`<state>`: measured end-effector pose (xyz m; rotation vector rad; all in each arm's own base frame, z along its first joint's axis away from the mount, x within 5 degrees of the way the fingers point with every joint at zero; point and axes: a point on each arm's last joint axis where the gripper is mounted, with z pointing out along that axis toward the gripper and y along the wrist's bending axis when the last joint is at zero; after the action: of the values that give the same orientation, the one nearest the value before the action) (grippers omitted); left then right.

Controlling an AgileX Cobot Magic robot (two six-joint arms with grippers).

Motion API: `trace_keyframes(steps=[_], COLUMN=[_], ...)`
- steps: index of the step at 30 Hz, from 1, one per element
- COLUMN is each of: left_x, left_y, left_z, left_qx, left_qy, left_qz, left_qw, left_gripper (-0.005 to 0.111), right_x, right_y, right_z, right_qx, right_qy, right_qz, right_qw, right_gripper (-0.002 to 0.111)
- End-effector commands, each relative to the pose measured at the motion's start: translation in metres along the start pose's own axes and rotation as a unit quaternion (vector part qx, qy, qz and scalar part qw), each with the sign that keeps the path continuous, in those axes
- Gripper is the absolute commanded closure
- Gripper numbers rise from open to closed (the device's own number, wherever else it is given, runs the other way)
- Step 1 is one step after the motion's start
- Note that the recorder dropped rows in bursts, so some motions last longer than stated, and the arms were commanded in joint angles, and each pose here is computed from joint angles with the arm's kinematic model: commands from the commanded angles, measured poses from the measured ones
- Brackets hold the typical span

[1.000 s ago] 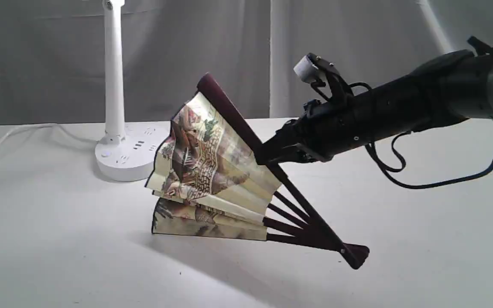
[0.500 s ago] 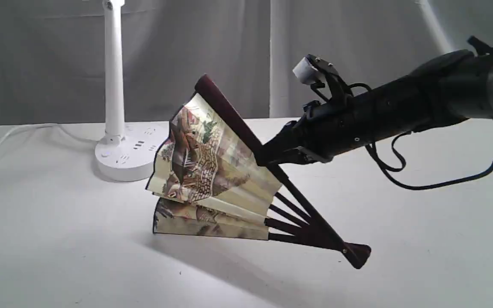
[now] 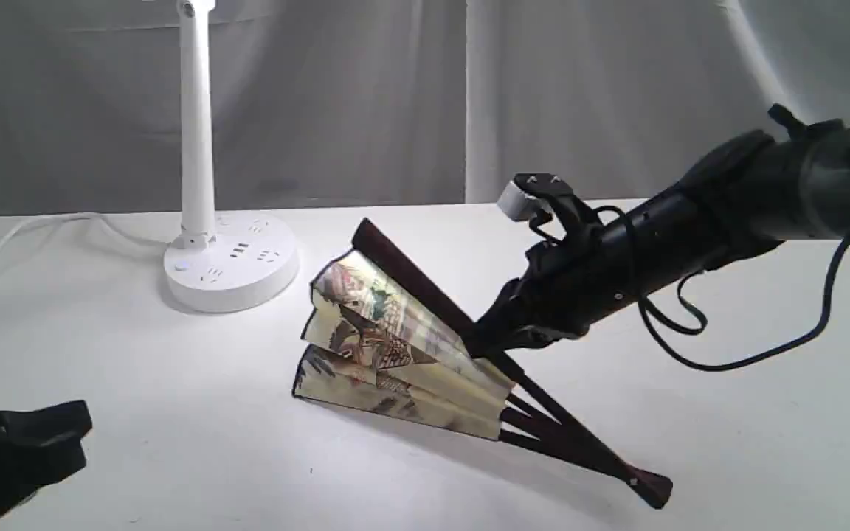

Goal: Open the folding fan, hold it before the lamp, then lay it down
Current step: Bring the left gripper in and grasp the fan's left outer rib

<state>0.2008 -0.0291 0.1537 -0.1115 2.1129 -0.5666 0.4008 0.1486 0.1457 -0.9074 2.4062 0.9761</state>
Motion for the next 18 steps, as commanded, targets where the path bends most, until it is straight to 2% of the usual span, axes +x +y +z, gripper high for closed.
trace_keyframes(steps=[1, 9, 13, 18], left_x=[0.003, -0.008, -0.012, -0.009], left_y=[-0.001, -0.006, -0.004, -0.002], left_z=[0.010, 0.047, 0.061, 0.073], left_qx=[0.023, 0.098, 0.112, 0.135], left_qy=[0.023, 0.080, 0.100, 0.107], left_qz=[-0.048, -0.088, -0.099, -0.115], left_qw=[0.998, 0.988, 0.984, 0.978], left_gripper=[0.107, 0.107, 0.107, 0.106], right_x=[0.003, 0.015, 0.021, 0.024], right_y=[-0.007, -0.017, -0.025, -0.025], right_z=[0.010, 0.024, 0.032, 0.036], right_qx=[0.001, -0.005, 0.006, -0.009], right_qy=[-0.010, 0.008, 0.011, 0.016], right_qz=[0.055, 0.133, 0.192, 0.207], right_qw=[0.998, 0.991, 0.981, 0.978], right_gripper=[0.108, 0.108, 0.108, 0.108])
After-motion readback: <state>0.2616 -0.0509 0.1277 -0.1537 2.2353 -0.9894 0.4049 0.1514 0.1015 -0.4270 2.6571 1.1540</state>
